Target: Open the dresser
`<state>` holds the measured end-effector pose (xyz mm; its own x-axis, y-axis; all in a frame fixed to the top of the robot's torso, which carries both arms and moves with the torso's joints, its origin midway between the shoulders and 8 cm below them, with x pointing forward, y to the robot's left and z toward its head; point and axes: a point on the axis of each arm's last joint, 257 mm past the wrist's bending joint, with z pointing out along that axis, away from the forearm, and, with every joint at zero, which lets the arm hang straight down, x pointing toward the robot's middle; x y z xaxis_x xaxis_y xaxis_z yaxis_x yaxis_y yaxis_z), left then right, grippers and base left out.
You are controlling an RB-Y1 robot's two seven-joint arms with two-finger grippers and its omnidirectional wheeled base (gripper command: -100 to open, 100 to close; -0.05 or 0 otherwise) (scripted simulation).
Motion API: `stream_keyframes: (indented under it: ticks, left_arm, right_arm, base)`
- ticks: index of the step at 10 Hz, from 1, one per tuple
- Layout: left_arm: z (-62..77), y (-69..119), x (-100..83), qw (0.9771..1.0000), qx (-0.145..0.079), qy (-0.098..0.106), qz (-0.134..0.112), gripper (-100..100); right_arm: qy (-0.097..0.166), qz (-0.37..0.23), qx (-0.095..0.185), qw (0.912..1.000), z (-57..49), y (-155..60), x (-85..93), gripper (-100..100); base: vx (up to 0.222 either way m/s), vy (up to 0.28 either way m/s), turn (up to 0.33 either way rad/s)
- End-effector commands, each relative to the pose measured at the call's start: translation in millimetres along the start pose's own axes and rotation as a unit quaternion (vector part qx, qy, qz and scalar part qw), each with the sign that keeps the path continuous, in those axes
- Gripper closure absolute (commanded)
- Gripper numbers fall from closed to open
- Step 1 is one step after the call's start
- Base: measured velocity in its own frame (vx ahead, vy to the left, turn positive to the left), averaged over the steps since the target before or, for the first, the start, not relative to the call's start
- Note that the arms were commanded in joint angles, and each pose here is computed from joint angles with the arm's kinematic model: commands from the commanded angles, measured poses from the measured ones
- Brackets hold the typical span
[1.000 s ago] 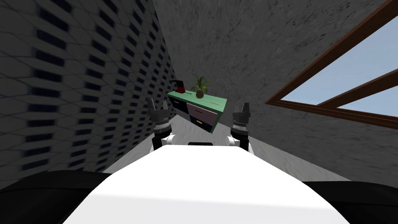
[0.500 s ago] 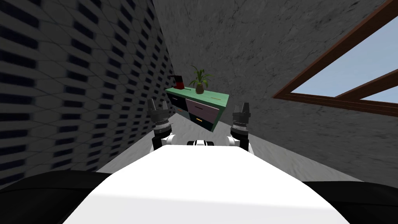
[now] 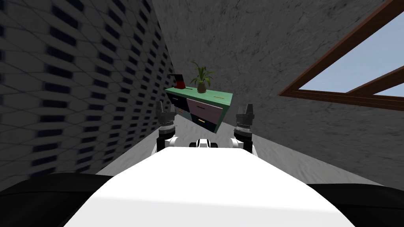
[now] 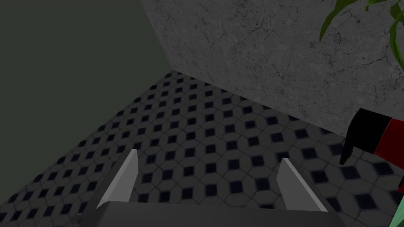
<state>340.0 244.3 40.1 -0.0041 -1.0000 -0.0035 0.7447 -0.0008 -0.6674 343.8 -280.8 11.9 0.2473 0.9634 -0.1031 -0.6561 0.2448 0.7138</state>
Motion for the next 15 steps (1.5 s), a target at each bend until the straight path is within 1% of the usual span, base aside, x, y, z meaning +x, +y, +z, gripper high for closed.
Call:
stream_keyframes:
  ticks: [1, 4, 5, 9, 10, 14, 15]
  left_arm:
    - [-5.5, 28.5, 7.4, 0.9995, -0.028, 0.017, 0.004, -100]
    - [-12.9, 62.7, 15.5, 0.9975, -0.064, 0.030, 0.007, -100]
    - [-13.5, 63.8, 15.4, 0.9974, -0.065, 0.030, 0.007, -100]
    - [-26.2, 109.3, 26.5, 0.9925, -0.113, 0.044, 0.010, -100]
    - [-27.0, 110.5, 26.4, 0.9924, -0.115, 0.044, 0.010, -100]
    - [-41.3, 150.0, 37.0, 0.9858, -0.158, 0.056, 0.012, -100]
    - [-48.1, 166.9, 42.3, 0.9824, -0.176, 0.060, 0.012, -100]
  right_arm:
    - [0.000, 0.000, 0.000, 1.0000, 0.0, 0.0, 0.0, 0]
    - [0.000, 0.000, 0.000, 1.0000, 0.0, 0.0, 0.0, 0]
    - [0.000, 0.000, 0.000, 1.0000, 0.0, 0.0, 0.0, 0]
    - [0.000, 0.000, 0.000, 1.0000, 0.0, 0.0, 0.0, 0]
    - [0.000, 0.000, 0.000, 1.0000, 0.0, 0.0, 0.0, 0]
    - [0.000, 0.000, 0.000, 1.0000, 0.0, 0.0, 0.0, 0]
    - [0.000, 0.000, 0.000, 1.0000, 0.0, 0.0, 0.0, 0]
  base:
    - [0.058, 0.001, -0.056]
    - [0.070, 0.009, -0.075]
    - [0.049, 0.008, -0.020]
    - [0.063, 0.000, -0.070]
    - [0.046, 0.012, -0.018]
    - [0.058, 0.011, -0.064]
    - [0.078, 0.007, -0.099]
